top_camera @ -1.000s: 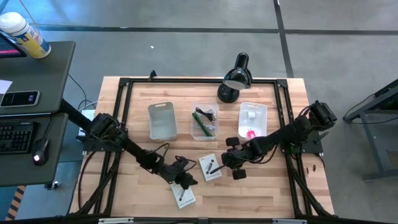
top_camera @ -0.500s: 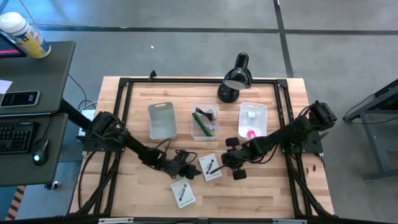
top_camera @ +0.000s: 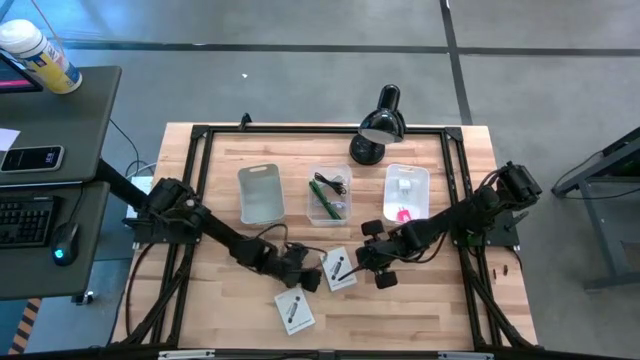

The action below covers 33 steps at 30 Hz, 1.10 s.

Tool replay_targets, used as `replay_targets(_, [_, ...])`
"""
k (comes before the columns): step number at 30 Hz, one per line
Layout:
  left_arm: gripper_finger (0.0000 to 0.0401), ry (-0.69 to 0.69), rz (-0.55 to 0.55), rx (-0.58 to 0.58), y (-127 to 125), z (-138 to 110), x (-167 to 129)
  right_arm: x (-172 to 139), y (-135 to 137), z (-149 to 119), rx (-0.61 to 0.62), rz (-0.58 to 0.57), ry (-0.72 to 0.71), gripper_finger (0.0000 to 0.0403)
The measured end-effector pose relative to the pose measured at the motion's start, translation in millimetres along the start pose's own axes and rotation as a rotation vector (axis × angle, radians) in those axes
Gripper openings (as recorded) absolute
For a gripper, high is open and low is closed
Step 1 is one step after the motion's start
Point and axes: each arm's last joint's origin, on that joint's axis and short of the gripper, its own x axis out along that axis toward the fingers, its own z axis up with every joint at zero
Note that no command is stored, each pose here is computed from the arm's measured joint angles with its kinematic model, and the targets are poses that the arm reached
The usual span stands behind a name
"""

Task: Pick and place items into bin
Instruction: Put the top white card reader box into the gray bin

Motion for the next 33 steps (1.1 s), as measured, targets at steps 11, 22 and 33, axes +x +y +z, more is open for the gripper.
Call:
replay_targets(11, [0.0143, 0.059, 0.211, 0.177, -52.2, 38.9, -7.7, 30.0, 7.2, -3.9, 0.015, 0.105, 0.054, 0.0094])
replay_targets(22, [0.0143, 0.030, 0.159, 0.131, -41.1, 34.0, -2.9, 30.9, 7.1, -3.2, 0.027, 0.091, 0.045, 0.0094])
replay_targets(33, [0.0142, -0.047, 0.047, 0.018, -15.1, 16.8, 1.6, 31.7, 5.5, 3.3, 0.007, 0.043, -0.029, 0.0094])
